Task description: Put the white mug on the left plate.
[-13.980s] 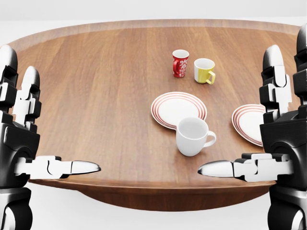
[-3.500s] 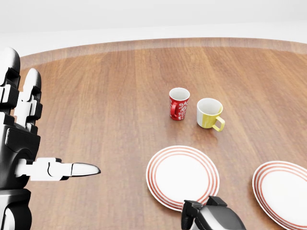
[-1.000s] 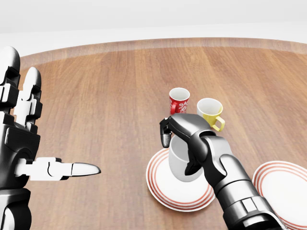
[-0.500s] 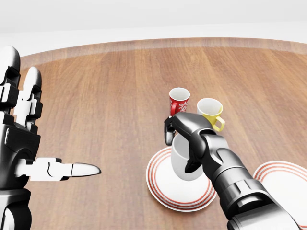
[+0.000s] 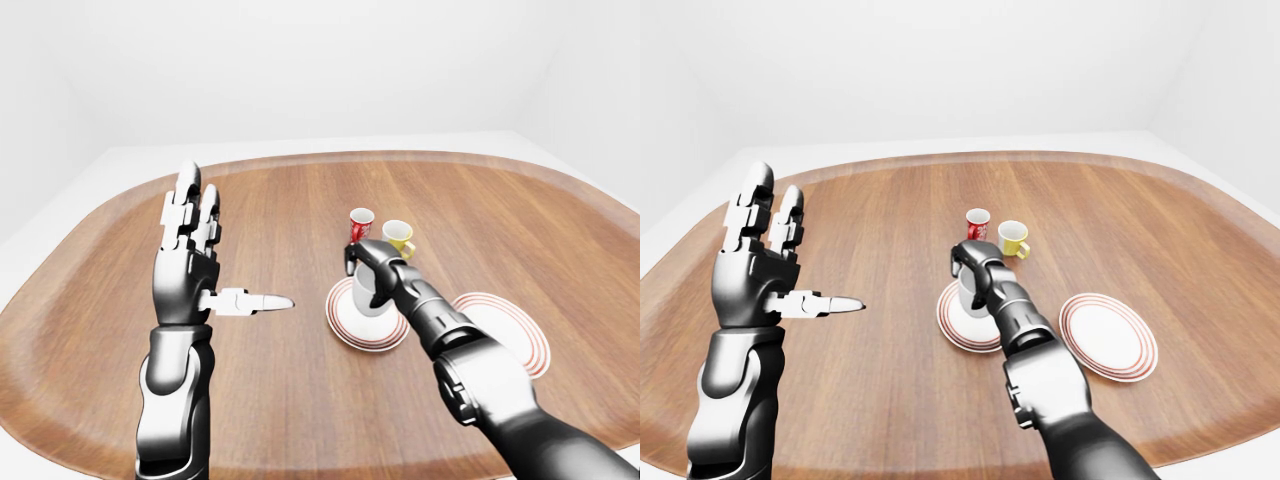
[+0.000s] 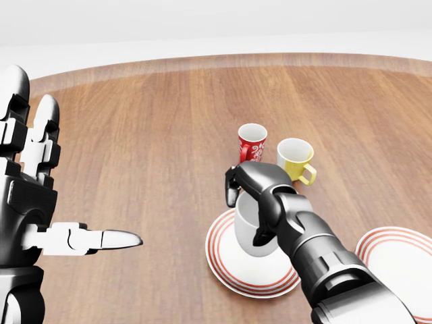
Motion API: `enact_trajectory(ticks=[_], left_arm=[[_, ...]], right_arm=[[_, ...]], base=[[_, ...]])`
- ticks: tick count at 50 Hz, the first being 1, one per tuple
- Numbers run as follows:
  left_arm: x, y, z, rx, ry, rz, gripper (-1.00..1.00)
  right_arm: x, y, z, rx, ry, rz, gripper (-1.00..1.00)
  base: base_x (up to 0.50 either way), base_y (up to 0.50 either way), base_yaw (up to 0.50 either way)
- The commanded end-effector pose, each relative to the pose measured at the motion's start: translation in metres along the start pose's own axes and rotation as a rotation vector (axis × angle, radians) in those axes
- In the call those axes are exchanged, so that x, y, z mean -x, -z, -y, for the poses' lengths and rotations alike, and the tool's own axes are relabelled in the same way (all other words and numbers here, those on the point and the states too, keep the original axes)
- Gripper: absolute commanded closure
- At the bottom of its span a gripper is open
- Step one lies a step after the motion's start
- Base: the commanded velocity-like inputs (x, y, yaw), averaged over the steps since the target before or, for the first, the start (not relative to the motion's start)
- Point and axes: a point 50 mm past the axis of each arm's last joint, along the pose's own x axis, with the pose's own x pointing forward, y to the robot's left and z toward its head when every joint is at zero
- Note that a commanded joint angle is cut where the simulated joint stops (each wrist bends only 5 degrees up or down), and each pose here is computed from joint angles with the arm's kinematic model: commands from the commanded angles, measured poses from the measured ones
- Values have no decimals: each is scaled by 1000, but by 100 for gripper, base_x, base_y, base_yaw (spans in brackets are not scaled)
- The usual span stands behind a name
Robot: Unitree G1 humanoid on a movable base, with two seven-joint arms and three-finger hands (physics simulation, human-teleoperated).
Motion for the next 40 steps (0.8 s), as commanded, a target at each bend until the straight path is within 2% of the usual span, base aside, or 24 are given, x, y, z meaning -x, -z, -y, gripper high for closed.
enact_trajectory(ticks=[1, 40], left_arm=[[0, 0, 0, 0, -1, -1, -98], [1, 1, -1, -1, 1, -7, -98]], right_arm=[[-1, -5, -1, -4, 22, 7, 100], [3, 0, -24, 18, 35, -10, 100]], base=[[0, 0, 0], [0, 0, 0]])
